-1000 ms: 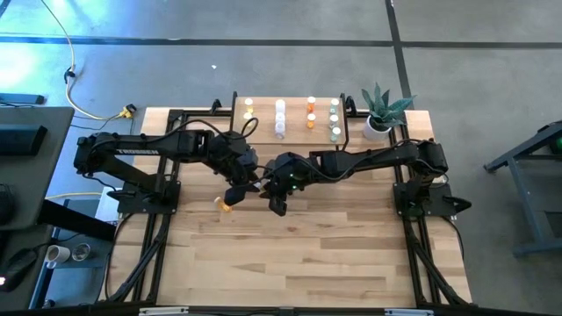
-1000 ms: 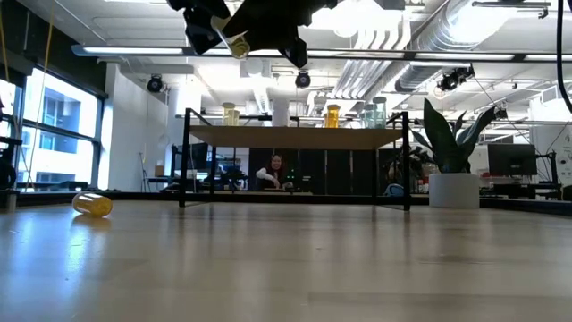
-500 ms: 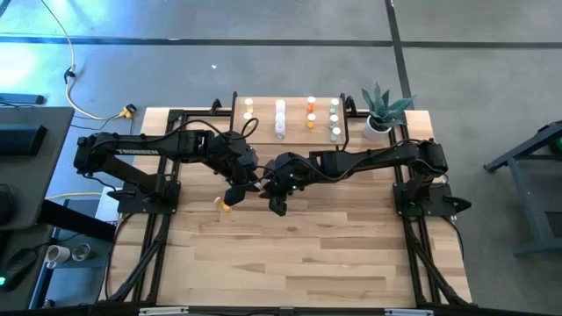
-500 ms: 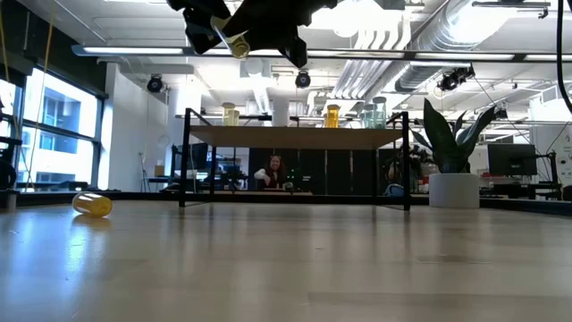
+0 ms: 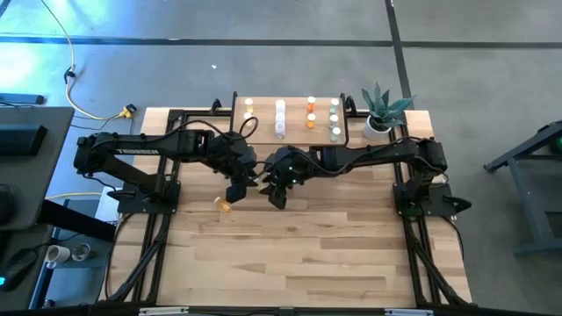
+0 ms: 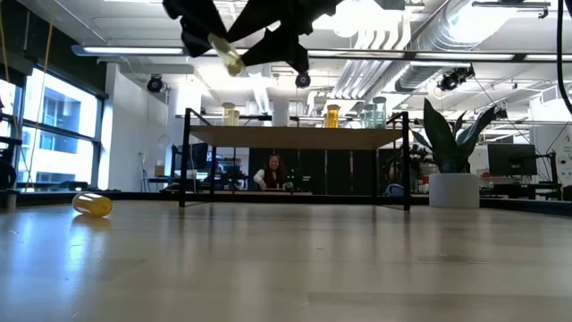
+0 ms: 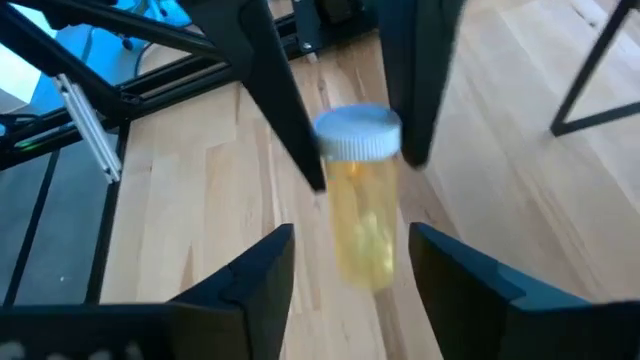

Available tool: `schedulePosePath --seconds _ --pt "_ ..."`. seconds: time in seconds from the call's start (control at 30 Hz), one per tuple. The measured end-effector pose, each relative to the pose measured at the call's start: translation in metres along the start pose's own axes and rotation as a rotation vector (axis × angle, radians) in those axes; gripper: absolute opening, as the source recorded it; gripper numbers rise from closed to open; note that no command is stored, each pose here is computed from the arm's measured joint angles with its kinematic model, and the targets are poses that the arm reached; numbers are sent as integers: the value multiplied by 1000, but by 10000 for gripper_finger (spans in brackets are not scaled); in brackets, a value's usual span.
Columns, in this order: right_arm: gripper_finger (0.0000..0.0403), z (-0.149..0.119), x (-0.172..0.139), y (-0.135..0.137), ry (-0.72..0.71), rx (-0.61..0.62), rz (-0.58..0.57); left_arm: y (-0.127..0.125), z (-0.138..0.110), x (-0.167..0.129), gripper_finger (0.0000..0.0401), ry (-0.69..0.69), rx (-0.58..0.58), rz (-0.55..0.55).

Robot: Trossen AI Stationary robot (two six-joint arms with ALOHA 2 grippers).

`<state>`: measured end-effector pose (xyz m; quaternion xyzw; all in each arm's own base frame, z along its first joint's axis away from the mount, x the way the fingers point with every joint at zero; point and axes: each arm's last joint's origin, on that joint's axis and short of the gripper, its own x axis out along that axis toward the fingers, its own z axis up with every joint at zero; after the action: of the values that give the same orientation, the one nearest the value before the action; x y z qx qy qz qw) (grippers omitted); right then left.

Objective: Pick and place medicine bottles onto shelf by color
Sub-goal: Put the yellow medicine bottle on the shelf aligned with the other yellow medicine bottles

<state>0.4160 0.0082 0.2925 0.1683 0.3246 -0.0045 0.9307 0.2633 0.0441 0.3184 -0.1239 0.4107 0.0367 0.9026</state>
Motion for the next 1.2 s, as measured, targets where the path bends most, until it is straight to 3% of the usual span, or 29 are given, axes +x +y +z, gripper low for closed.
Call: schedulePosePath --seconds 0.47,0.93,1.2 --pt "190 14 -41 -22 -16 -27 -85 32 -8 -25 115 54 -76 129" --pt "190 33 -82 -61 -98 -76 -208 66 4 -79 115 105 -93 443" --pt "190 38 -90 -85 -105 -84 -263 79 12 -102 115 87 -172 495"
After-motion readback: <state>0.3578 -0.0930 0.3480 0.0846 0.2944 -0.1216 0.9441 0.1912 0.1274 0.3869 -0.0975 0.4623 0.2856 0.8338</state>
